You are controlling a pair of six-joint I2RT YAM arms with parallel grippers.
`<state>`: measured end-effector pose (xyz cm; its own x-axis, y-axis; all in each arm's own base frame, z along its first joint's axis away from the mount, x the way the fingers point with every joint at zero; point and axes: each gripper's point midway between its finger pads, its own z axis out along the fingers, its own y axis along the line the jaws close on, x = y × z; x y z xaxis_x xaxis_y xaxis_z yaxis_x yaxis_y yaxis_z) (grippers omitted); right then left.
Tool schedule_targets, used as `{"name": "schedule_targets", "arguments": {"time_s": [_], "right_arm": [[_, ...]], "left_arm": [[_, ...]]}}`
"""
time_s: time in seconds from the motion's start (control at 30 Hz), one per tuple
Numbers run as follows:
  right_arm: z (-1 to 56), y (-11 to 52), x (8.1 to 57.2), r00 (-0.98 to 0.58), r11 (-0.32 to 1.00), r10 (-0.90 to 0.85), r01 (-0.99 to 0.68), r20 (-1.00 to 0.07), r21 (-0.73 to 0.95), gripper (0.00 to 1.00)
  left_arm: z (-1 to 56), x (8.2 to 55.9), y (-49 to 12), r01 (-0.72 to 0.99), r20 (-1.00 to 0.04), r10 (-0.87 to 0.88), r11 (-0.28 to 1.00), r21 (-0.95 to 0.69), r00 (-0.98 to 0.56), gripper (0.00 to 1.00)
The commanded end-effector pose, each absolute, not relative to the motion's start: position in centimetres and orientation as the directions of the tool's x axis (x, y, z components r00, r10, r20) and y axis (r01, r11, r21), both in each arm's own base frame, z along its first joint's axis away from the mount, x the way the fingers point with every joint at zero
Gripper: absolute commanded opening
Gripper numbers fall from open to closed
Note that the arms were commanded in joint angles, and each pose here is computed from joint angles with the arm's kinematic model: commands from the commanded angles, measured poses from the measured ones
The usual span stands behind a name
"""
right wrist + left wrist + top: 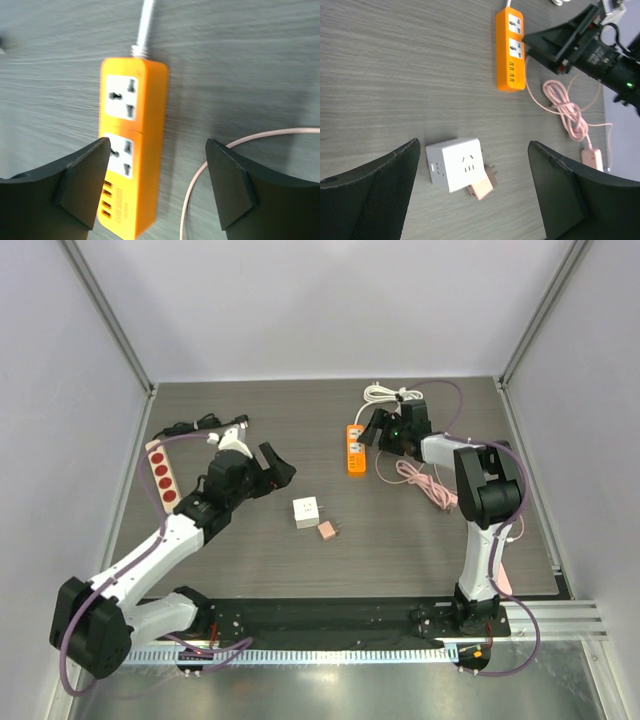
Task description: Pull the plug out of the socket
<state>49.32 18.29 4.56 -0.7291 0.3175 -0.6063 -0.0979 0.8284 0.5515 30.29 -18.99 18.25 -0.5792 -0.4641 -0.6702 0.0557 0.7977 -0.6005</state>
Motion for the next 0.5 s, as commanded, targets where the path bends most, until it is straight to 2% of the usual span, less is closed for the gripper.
{"name": "schedule_targets", "arguments": {"time_s": [0.0, 0.03, 0.2, 0.27, 0.3, 0.4, 0.47], "right_arm": [[5.1, 16.4, 47.9, -0.731, 0.927, 0.221, -0.049, -0.646, 0.372, 0.85], [6.1, 15.4, 47.9, -0.709, 0.944, 0.223, -0.014, -0.669, 0.33, 0.89], [9.6, 14.2, 47.2, -0.64, 0.98, 0.173, 0.038, -0.749, 0.194, 0.92], [10.7, 13.6, 47.0, -0.628, 0.985, 0.168, 0.075, -0.76, 0.156, 0.93], [12.6, 13.8, 47.0, -0.6, 0.985, 0.167, 0.073, -0.782, 0.155, 0.94], [15.3, 13.3, 46.3, -0.563, 0.978, 0.207, 0.108, -0.8, 0.177, 0.94], [15.9, 12.8, 45.3, -0.571, 0.965, 0.262, 0.171, -0.778, 0.199, 0.94]], "left_arm": [[19.9, 33.2, -19.5, 0.12, -0.76, -0.444, 0.823, -0.556, -0.475, 0.88], [20.2, 33.5, -20.0, 0.134, -0.773, -0.436, 0.827, -0.546, -0.46, 0.88], [22.5, 37.5, -23.1, 0.218, -0.821, -0.444, 0.815, -0.537, -0.36, 0.88], [21.6, 39.2, -24.8, 0.244, -0.828, -0.409, 0.82, -0.518, -0.383, 0.88], [22.6, 39.9, -25.8, 0.279, -0.836, -0.407, 0.809, -0.517, -0.369, 0.87], [21.2, 39.7, -27.8, 0.361, -0.86, -0.342, 0.801, -0.478, -0.379, 0.87], [19.7, 38.9, -28.0, 0.395, -0.869, -0.318, 0.794, -0.462, -0.379, 0.87]]}}
